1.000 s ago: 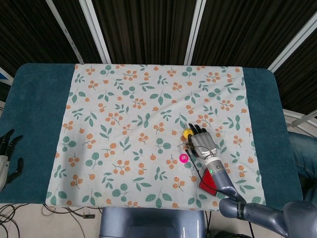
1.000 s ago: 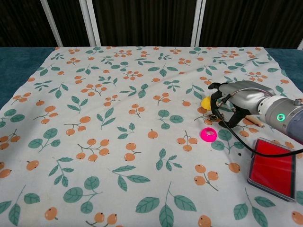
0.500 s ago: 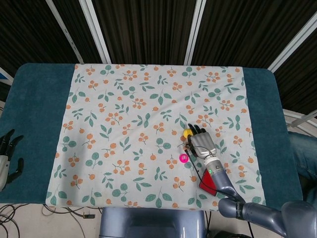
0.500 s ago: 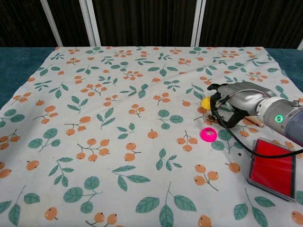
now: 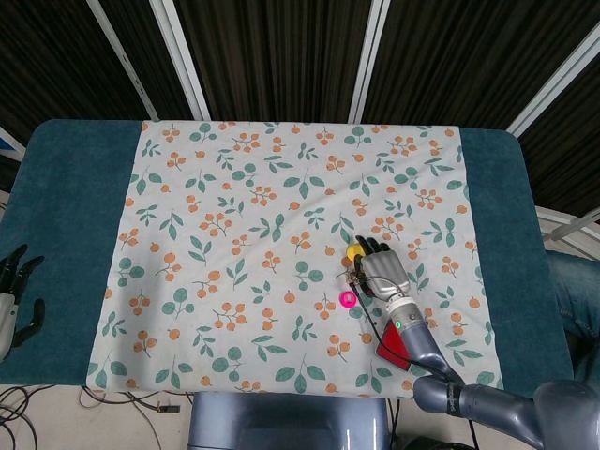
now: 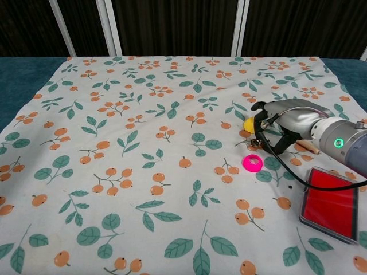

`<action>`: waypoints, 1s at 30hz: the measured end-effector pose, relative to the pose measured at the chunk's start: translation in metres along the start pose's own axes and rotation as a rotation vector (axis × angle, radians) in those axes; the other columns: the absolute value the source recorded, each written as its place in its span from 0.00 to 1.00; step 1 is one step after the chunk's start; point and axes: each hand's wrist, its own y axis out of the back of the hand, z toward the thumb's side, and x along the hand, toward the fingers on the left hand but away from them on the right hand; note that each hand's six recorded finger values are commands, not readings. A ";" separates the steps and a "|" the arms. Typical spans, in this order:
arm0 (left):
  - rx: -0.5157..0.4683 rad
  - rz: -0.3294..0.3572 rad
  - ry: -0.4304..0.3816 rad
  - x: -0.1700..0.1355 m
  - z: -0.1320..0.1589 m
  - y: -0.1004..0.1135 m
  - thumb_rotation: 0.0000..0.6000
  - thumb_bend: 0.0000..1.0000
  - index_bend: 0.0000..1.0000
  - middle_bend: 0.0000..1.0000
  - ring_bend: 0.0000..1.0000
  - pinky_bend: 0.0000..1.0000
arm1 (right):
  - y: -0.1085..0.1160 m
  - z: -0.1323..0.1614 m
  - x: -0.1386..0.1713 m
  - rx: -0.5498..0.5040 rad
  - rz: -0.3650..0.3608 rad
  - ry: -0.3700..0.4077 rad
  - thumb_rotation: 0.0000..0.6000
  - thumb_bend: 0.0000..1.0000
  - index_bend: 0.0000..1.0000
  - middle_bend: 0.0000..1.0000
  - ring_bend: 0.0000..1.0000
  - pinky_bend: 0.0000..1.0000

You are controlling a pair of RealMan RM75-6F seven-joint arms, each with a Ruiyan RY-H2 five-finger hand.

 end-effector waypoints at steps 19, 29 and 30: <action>0.002 0.001 -0.004 -0.002 0.000 0.000 1.00 0.54 0.14 0.00 0.06 0.06 | 0.052 -0.028 0.023 -0.532 0.122 -0.033 1.00 0.44 0.68 0.11 0.14 0.23; 0.005 0.003 -0.008 -0.003 0.001 -0.001 1.00 0.54 0.14 0.00 0.06 0.06 | 0.088 -0.039 0.038 -0.955 0.254 -0.021 1.00 0.44 0.68 0.11 0.14 0.23; 0.005 0.003 -0.008 -0.004 0.001 -0.001 1.00 0.54 0.14 0.00 0.06 0.06 | 0.093 -0.039 0.039 -0.987 0.258 -0.017 1.00 0.44 0.68 0.11 0.14 0.23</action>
